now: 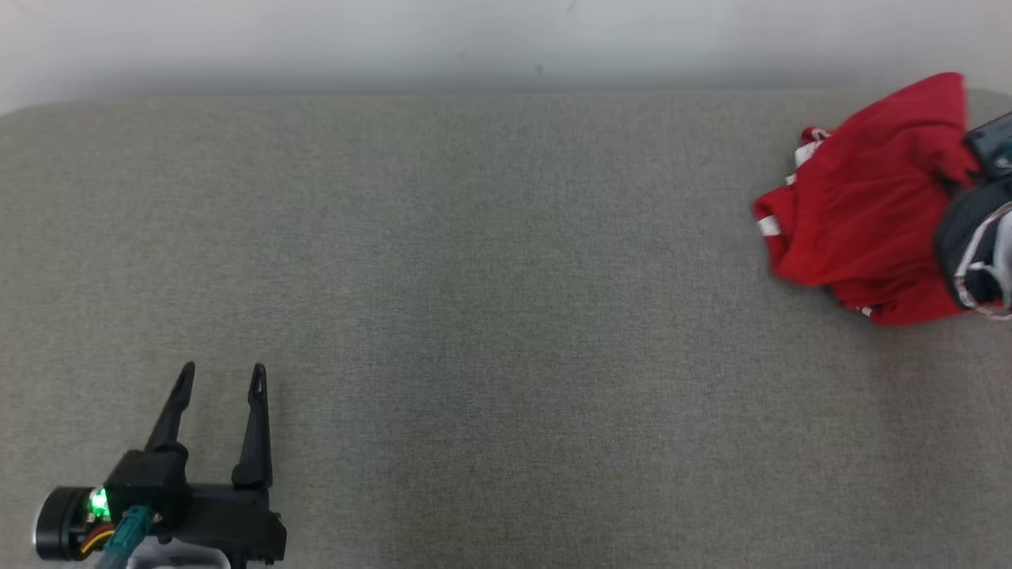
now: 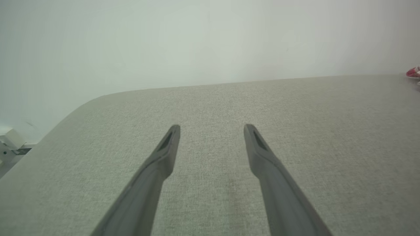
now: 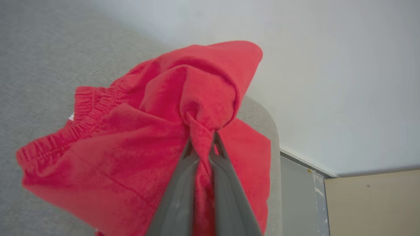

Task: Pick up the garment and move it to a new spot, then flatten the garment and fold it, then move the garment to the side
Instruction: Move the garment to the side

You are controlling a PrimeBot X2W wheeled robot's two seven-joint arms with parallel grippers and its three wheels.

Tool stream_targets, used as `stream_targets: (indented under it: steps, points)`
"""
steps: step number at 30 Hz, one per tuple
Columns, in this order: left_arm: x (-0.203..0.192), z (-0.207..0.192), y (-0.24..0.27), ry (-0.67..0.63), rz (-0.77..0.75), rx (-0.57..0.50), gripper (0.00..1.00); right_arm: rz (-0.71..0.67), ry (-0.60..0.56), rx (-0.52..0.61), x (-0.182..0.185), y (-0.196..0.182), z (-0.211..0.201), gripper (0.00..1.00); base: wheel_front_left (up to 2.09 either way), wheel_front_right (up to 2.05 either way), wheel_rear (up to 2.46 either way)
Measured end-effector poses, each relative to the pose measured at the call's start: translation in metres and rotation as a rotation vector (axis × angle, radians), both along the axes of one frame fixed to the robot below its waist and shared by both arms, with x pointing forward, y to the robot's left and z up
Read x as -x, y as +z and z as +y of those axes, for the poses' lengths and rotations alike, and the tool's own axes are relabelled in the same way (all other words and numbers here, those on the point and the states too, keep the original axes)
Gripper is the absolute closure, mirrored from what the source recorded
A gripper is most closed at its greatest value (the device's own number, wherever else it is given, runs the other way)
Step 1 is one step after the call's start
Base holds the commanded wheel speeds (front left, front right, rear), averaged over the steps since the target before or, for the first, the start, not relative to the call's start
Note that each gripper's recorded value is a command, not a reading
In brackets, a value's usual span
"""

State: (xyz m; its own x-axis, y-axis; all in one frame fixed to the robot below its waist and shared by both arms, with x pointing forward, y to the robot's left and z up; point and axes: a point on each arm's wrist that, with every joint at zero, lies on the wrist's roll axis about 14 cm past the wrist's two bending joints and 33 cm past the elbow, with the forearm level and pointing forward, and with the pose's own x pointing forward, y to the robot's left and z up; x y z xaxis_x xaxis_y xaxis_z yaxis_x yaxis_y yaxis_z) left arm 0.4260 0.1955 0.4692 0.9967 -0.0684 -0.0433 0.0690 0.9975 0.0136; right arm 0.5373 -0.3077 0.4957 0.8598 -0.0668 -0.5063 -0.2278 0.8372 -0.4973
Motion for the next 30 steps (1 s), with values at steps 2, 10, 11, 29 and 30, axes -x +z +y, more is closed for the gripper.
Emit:
stream_targets:
  steps: [2,10,11,29,30]
  points:
    - [-0.005,-0.003,-0.002,-0.014,0.004,-0.008,0.00,0.014,-0.043,0.028,0.001,0.001,-0.022,1.00,0.00,0.00,0.00]
    - [-0.020,-0.002,-0.015,-0.034,0.038,-0.034,0.00,0.022,-0.189,0.101,-0.009,0.012,-0.085,1.00,0.00,0.00,0.00]
    - [-0.022,-0.001,-0.018,-0.035,0.045,-0.036,0.00,0.020,-0.201,0.104,-0.011,0.013,-0.090,1.00,0.00,0.00,0.00]
    - [-0.030,0.007,-0.026,-0.013,0.060,-0.047,0.00,0.001,-0.259,0.095,-0.018,0.003,-0.104,0.00,0.00,0.00,0.00]
    - [-0.030,0.007,-0.024,-0.010,0.055,-0.042,0.00,-0.051,-0.258,0.068,-0.023,0.015,-0.102,0.00,0.00,0.00,0.00]
